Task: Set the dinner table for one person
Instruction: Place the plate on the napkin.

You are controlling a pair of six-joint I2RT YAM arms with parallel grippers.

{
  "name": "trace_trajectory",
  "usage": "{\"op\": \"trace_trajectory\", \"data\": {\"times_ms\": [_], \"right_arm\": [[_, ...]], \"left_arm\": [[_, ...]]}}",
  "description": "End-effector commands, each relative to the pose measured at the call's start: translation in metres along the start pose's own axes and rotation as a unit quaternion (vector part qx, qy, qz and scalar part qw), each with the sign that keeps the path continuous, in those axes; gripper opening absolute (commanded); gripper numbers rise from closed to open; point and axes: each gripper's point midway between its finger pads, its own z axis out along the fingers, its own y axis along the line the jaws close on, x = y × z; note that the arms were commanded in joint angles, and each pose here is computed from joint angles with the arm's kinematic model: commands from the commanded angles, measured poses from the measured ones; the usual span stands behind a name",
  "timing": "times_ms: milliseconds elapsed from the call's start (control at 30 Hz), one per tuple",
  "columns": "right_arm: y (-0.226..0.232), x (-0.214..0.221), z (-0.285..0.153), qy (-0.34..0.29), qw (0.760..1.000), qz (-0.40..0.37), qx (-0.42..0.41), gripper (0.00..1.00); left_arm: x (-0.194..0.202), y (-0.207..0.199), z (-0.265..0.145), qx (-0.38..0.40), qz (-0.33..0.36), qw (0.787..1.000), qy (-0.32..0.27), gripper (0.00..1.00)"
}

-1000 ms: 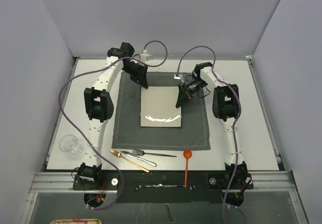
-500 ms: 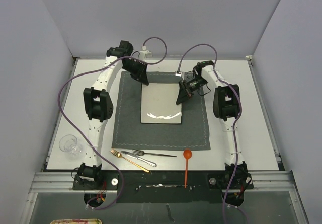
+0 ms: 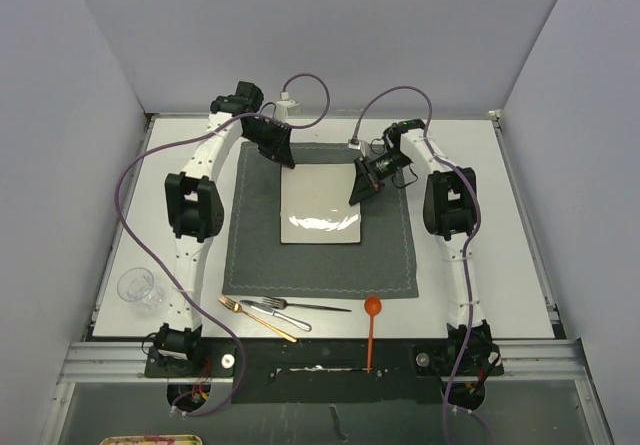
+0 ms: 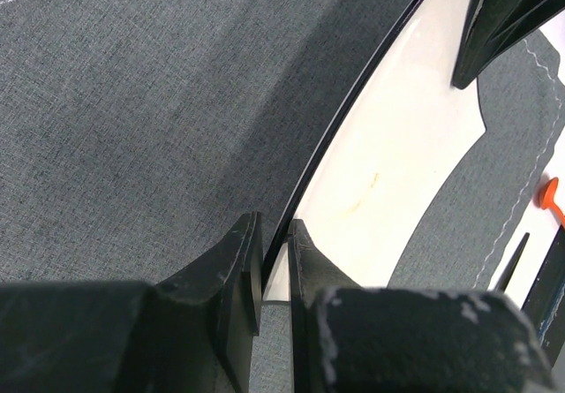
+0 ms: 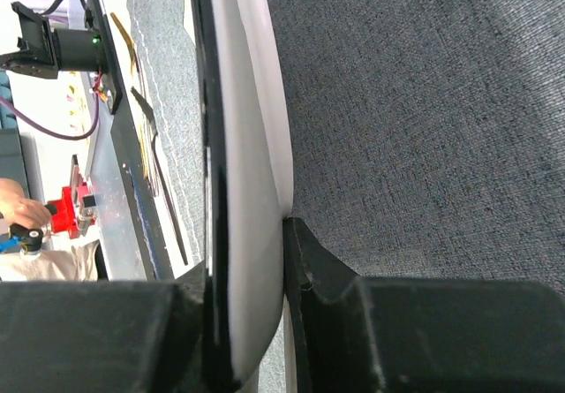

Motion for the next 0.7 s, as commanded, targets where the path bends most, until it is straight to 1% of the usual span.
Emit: {"op": "trace_trajectory", "data": {"times_ms": [0, 233, 667], "right_arm": [[0.019, -0.018, -0.010, -0.026, 0.999, 0.015, -0.014, 0.00], [0.012, -0.014, -0.001, -0.011, 1.000, 0.022, -0.011, 0.00], [0.015, -0.010, -0.002, -0.004, 1.000, 0.023, -0.009, 0.00]], "left_arm": [[-0.001, 0.033, 0.001, -0.041, 0.017, 0.999, -0.012, 0.00], [0.006, 0.038, 0.005, -0.043, 0.018, 0.999, -0.005, 0.00], [0.005, 0.045, 0.012, -0.046, 0.023, 0.999, -0.002, 0.00]]}}
